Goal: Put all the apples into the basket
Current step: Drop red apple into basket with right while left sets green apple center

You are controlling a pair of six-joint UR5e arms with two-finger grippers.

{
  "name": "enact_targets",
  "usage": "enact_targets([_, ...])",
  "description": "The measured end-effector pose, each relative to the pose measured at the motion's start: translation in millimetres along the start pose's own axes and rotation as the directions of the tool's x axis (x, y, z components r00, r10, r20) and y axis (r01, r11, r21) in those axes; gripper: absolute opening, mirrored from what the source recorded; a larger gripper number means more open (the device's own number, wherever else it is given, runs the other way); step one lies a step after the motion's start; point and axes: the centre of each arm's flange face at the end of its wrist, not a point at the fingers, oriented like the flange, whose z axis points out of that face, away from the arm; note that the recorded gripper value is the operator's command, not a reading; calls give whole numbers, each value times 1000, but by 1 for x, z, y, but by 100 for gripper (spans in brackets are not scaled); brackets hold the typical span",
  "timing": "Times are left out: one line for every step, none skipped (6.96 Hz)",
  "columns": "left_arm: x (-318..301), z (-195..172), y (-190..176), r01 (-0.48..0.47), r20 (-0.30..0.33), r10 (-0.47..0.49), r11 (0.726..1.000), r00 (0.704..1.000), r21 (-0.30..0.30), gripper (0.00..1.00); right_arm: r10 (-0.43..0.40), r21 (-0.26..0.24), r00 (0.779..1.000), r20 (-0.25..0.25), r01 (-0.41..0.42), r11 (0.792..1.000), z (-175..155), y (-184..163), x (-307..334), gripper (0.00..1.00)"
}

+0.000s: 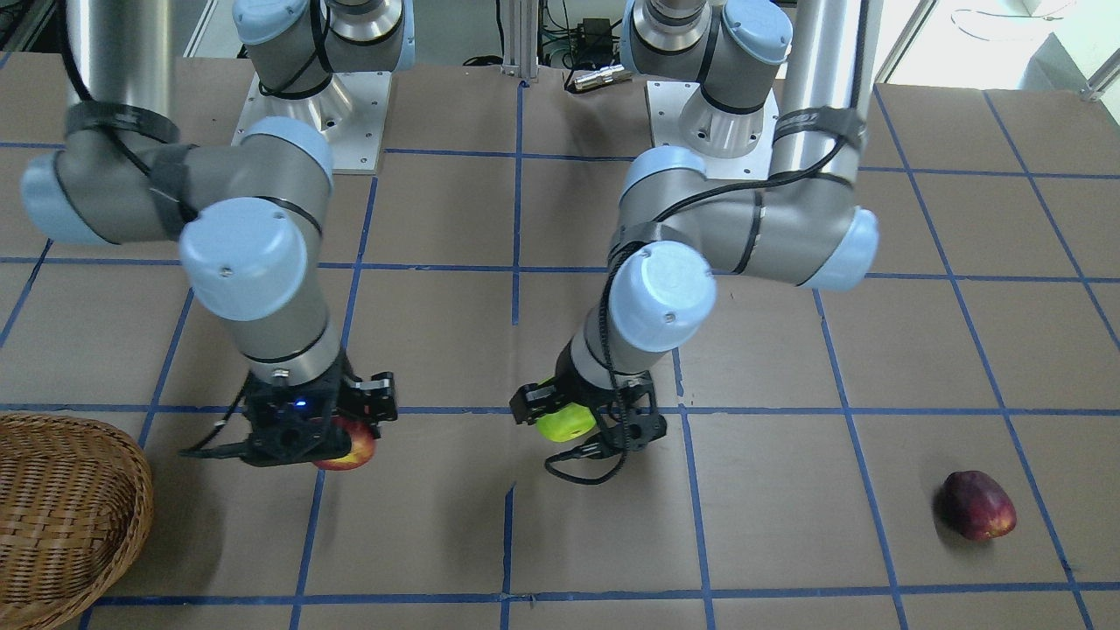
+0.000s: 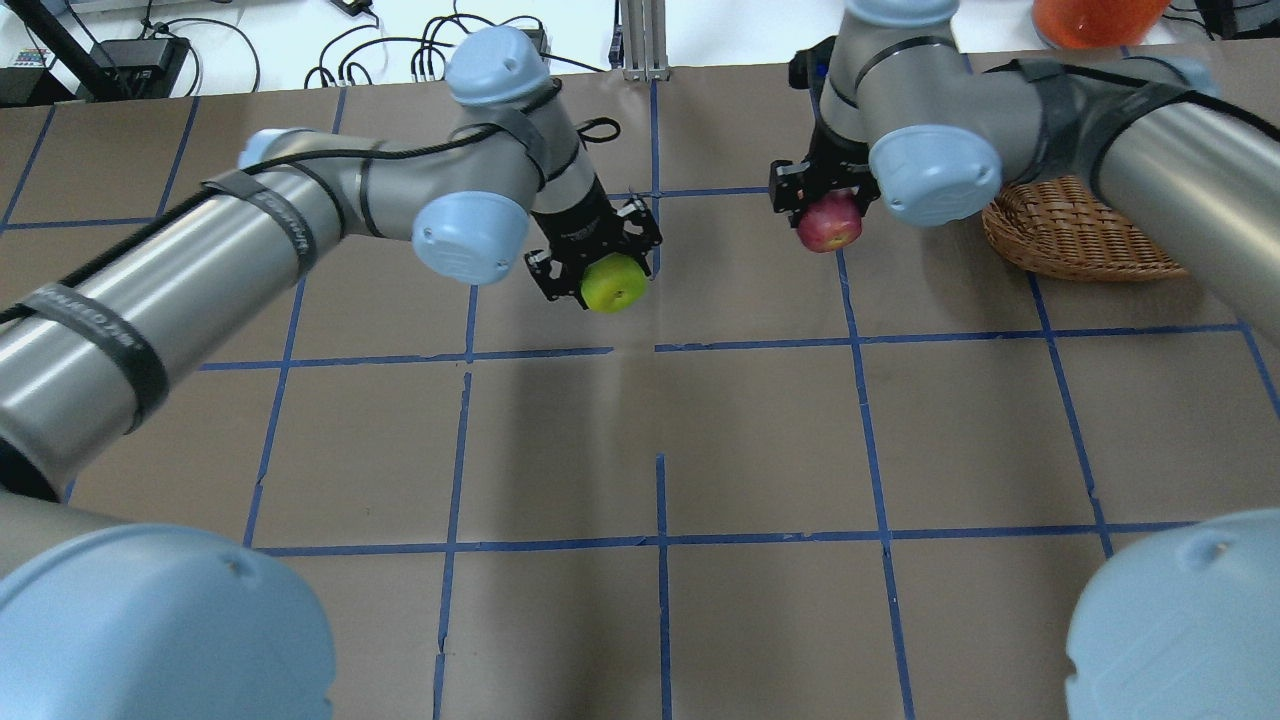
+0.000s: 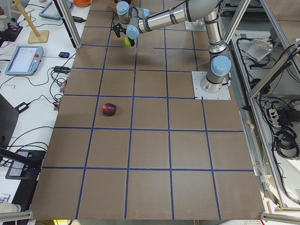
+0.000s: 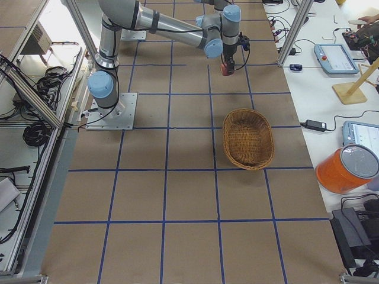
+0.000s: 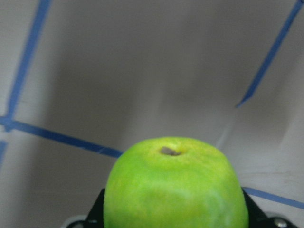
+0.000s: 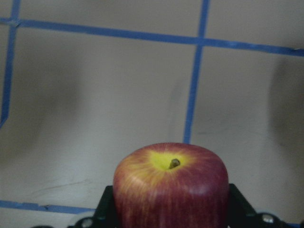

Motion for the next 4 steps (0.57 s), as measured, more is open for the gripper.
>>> enact_targets([10,34,15,-14,6,14,1000,1000,-6,100,20,17,999,-40,-20,1000,-12,-9,51,0])
enact_targets([10,51,23,-31,12,31,999,999,-12,100,15,23,997,-73,-13,1000,-16,-17,111,0])
enact_targets([10,53,26,-47,17,47,999,999,-4,100,14,22,995,-94,-12,1000,-14,-21,179,0])
enact_targets([8,38,23,-52,22,52,998,998,19,100,6,16,994,-111,-4,1000,-7,-26,240,0])
